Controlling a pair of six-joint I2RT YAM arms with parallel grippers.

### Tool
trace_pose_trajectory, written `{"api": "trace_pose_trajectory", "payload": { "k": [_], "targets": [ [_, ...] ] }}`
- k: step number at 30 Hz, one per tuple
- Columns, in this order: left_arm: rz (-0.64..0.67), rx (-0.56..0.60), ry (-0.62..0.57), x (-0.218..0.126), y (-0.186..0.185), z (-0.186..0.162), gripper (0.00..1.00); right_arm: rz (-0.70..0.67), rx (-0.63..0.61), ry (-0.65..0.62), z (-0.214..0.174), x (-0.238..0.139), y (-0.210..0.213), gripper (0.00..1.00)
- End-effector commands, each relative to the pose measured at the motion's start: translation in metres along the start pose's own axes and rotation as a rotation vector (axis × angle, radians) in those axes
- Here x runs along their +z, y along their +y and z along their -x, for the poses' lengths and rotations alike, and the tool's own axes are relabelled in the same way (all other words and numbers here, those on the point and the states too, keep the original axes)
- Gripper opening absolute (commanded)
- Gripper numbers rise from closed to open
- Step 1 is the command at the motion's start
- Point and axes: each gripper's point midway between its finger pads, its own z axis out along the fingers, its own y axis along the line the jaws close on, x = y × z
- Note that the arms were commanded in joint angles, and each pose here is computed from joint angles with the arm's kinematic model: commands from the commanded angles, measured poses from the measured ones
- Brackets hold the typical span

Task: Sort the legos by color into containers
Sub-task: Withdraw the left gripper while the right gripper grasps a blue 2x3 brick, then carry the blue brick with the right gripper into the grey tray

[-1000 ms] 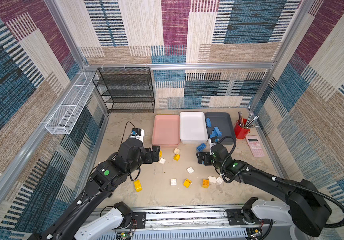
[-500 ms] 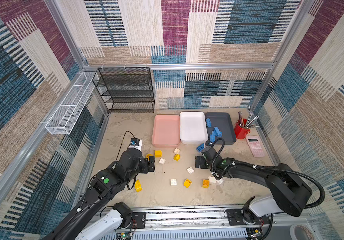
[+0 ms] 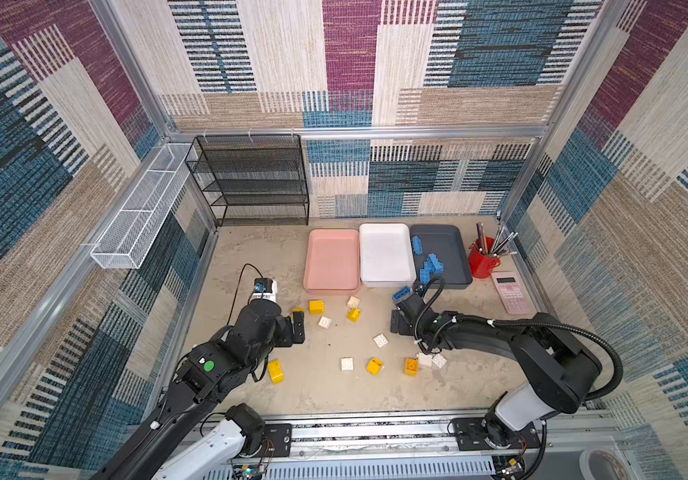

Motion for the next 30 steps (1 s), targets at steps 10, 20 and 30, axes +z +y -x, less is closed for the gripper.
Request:
{"api": "trace_pose_trajectory", "payload": {
  "k": [10,20,30],
  "targets": [
    [0.094,-0.113,-0.01,0.002,0.016,0.005,0.99,-0.036,-0.012,-0.007,-0.01,-0.001,-0.001,0.77],
    [0.081,-0.082,-0.027,0.001,0.018,0.005,0.99,-0.015,-0.021,-0.023,-0.003,-0.008,0.005,0.53],
    [0.024,-0.016,0.018,0.007,0.007,-0.001,0.99,-0.001,-0.039,-0.063,0.018,-0.024,0.011,0.44]
  ]
}}
